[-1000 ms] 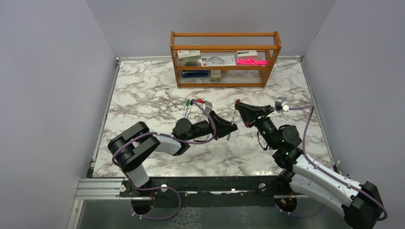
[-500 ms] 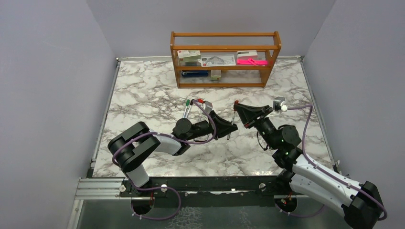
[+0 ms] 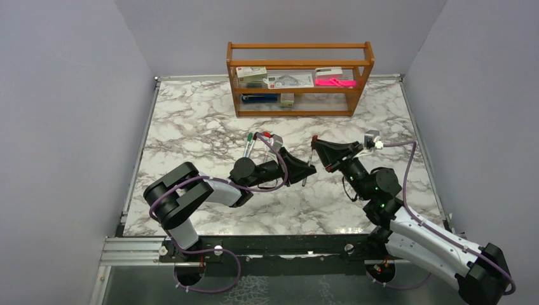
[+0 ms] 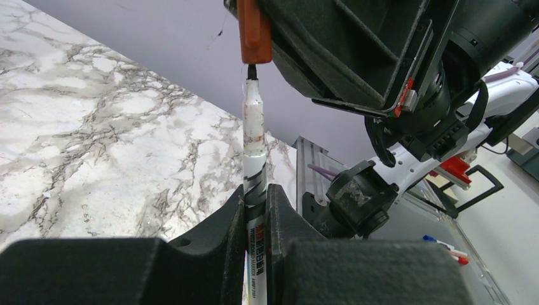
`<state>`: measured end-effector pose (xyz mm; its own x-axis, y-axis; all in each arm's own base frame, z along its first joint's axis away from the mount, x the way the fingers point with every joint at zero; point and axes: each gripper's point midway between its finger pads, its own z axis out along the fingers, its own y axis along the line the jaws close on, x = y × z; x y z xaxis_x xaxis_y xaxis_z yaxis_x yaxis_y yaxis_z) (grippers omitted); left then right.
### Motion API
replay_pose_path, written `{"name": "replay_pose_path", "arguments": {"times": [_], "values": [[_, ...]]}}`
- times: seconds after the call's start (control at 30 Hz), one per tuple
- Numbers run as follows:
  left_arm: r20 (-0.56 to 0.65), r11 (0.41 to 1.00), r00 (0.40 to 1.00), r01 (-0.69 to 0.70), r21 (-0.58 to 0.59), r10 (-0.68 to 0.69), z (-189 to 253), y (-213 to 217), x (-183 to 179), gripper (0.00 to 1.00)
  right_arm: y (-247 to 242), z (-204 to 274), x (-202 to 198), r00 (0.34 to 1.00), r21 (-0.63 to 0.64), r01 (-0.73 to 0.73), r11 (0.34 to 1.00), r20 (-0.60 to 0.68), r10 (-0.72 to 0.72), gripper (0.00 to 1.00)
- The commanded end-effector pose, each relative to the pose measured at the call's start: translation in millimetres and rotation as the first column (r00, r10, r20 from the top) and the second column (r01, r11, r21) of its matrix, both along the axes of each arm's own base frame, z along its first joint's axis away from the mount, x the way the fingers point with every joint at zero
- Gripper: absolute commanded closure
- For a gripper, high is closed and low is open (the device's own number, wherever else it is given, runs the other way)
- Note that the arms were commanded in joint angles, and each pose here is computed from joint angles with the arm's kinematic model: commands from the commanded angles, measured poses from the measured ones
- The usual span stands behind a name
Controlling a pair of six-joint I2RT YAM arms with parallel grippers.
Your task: Insert the pens into the pen caps
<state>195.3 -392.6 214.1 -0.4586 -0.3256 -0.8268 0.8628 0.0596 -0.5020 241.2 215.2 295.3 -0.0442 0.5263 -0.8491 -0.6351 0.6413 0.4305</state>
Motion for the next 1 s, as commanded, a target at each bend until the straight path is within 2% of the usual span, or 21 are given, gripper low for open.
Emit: {"name": "replay_pose_path", "arguments": {"times": [0.0,0.37,0.97], "values": [[0.049,0.998,0.999,-0.01,-0.059,0.013,23.5,-1.5,2.6,1.0,0.1,-13.5,-1.4,0.999,-0.016,-0.011,1.0,-0.031,0.011,0.99],[0.045,0.998,0.999,-0.023,-0.063,0.026,25.9,-2.0,5.5,1.0,1.0,-20.4,-4.3,0.998,-0.008,-0.026,1.0,-0.05,0.026,0.99],[0.082,0.988,0.994,-0.065,-0.138,0.077,65.7,-9.1,21.6,1.0,3.2,-49.5,-17.4,0.989,0.015,-0.086,0.996,-0.118,0.087,0.99]]}}
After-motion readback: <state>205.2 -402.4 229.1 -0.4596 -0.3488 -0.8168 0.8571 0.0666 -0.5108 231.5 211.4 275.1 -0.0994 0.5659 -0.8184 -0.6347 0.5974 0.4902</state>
